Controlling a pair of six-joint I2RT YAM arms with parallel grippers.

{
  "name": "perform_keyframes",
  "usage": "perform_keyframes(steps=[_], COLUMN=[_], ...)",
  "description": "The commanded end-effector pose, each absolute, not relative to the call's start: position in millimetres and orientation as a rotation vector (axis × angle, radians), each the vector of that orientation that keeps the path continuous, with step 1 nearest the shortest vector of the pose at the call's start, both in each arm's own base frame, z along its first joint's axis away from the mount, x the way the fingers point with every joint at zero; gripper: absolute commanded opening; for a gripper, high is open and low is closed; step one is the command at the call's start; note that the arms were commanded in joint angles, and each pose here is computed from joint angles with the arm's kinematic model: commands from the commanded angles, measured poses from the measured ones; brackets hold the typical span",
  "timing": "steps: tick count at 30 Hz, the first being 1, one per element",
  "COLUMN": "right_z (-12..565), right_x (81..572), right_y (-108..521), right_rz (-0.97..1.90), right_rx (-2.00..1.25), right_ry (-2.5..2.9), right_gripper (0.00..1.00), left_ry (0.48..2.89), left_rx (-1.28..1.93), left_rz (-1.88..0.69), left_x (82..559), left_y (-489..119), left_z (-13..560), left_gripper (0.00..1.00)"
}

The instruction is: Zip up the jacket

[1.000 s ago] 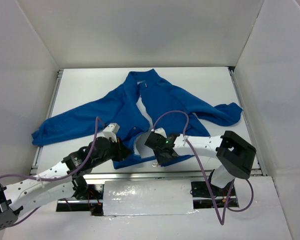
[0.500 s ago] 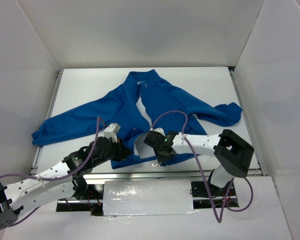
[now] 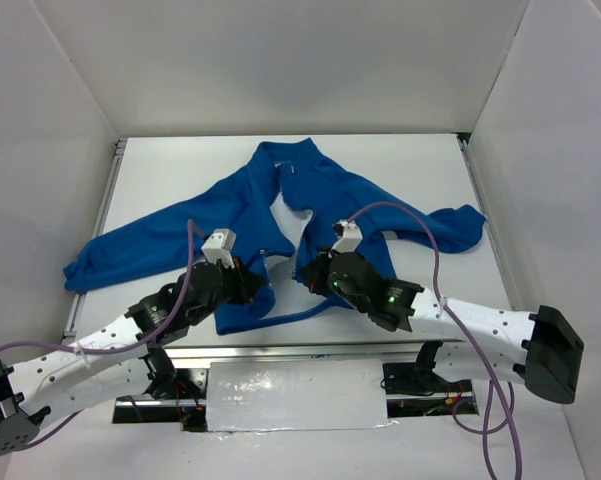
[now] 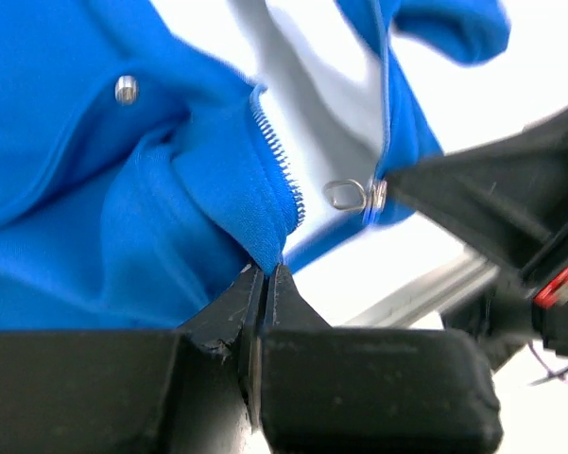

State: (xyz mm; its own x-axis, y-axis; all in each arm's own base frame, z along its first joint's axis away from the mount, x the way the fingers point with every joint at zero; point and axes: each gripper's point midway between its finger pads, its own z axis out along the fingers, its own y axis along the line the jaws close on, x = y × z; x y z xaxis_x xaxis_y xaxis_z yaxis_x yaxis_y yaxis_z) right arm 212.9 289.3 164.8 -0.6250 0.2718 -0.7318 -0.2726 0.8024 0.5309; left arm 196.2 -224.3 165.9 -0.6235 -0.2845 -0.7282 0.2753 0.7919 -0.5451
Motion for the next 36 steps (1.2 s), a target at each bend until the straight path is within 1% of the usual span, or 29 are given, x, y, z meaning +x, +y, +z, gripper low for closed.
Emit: perform_keyframes(steps=[1,3,5,7,8,9,10,11,12,13,14,15,16,17,18,20,21,22,23,24,25,26,27,29,31,33,34,36], right_z=[199.8,200.7,188.8,155.0,150.2,148.9,132.6,150.4,167.4,172.2,190.0,190.2,194.6,230.6,234.3,228.4,230.3,238.7,249.5,278.6,289.4,295.4,284.3,271.1,244.7,228.9,252.5,253.5], right_x=[216.0,210.2,204.9,216.4,224.3,247.8,258.9,262.2,266.7,268.5,268.7,259.6,251.7,236.0,231.2,240.0,234.8,223.8,206.1,179.2,141.8,130.8,132.9,178.1,224.5,224.9,223.0,216.5], right_y=[307.5,306.2,304.9,298.1,292.2,259.3,246.1,224.7,212.1,221.2,230.6,268.4,284.2,288.6,291.4,297.3,308.7,320.6,331.4,335.5,349.1,352.2,360.0,357.8,348.2,345.6,347.4,345.1], right_rz=[0.936,0.894,0.780,0.557,0.410,0.119,-0.032,-0.190,-0.244,-0.145,-0.013,0.252,0.504,0.738,0.811,0.726,0.733,0.817,0.925,1.059,1.161,1.187,1.116,0.852,0.609,0.616,0.696,0.776], right_rx=[-0.073,-0.113,-0.292,-0.410,-0.437,-0.291,-0.094,0.003,0.124,0.237,0.259,0.124,0.021,-0.005,-0.014,-0.009,-0.120,-0.207,-0.328,-0.465,-0.731,-0.816,-0.937,-0.867,-0.693,-0.668,-0.597,-0.546], right_ry=[1.895,1.869,1.828,1.910,1.982,1.977,1.987,1.950,1.863,1.831,1.800,1.855,1.728,1.609,1.580,1.654,1.646,1.611,1.559,1.438,1.333,1.319,1.345,1.558,1.665,1.670,1.592,1.566], right_gripper=[0.00,0.00,0.00,0.00,0.00,0.00,0.00,0.00,0.00,0.00,0.00,0.00,0.00,0.00,0.00,0.00,0.00,0.00,0.00,0.00,0.00,0.00,0.00,0.00,0.00,0.00,0.00,0.00], left_ry=[1.891,1.813,1.770,1.727,1.717,1.717,1.717,1.727,1.731,1.736,1.738,1.735,1.732,1.730,1.731,1.735,1.737,1.736,1.740,1.741,1.742,1.742,1.740,1.737,1.738,1.734,1.731,1.727], left_rx=[-0.095,-0.118,-0.120,-0.122,-0.126,-0.127,-0.138,-0.140,-0.142,-0.148,-0.150,-0.150,-0.150,-0.145,-0.144,-0.142,-0.141,-0.139,-0.129,-0.122,-0.124,-0.135,-0.138,-0.143,-0.136,-0.138,-0.138,-0.136], left_rz=[-0.796,-0.793,-0.795,-0.790,-0.785,-0.771,-0.749,-0.732,-0.717,-0.701,-0.694,-0.694,-0.695,-0.696,-0.697,-0.691,-0.685,-0.686,-0.685,-0.679,-0.675,-0.666,-0.664,-0.667,-0.669,-0.672,-0.676,-0.680], left_x=[224.0,231.4,232.6,235.3,236.4,237.6,239.8,241.6,242.6,243.9,244.7,244.8,244.6,243.8,243.5,242.3,242.7,242.3,241.5,241.3,241.1,242.4,242.8,243.3,243.6,243.8,243.3,242.5], left_y=[-219.4,-215.9,-212.6,-209.8,-208.4,-207.1,-204.1,-203.7,-202.4,-200.4,-199.8,-199.3,-198.6,-198.3,-198.3,-196.1,-194.9,-194.7,-195.1,-194.6,-193.6,-191.8,-191.4,-191.8,-193.2,-193.1,-192.8,-192.7], left_z=[214.7,228.4,233.0,240.6,243.6,244.2,247.1,246.0,246.2,247.0,246.9,248.4,248.9,250.2,250.6,250.1,248.6,248.7,247.5,247.1,246.5,245.5,245.1,247.6,248.8,249.9,250.8,250.6], left_gripper=[0.00,0.00,0.00,0.00,0.00,0.00,0.00,0.00,0.00,0.00,0.00,0.00,0.00,0.00,0.00,0.00,0.00,0.00,0.00,0.00,0.00,0.00,0.00,0.00,0.00,0.00,0.00,0.00])
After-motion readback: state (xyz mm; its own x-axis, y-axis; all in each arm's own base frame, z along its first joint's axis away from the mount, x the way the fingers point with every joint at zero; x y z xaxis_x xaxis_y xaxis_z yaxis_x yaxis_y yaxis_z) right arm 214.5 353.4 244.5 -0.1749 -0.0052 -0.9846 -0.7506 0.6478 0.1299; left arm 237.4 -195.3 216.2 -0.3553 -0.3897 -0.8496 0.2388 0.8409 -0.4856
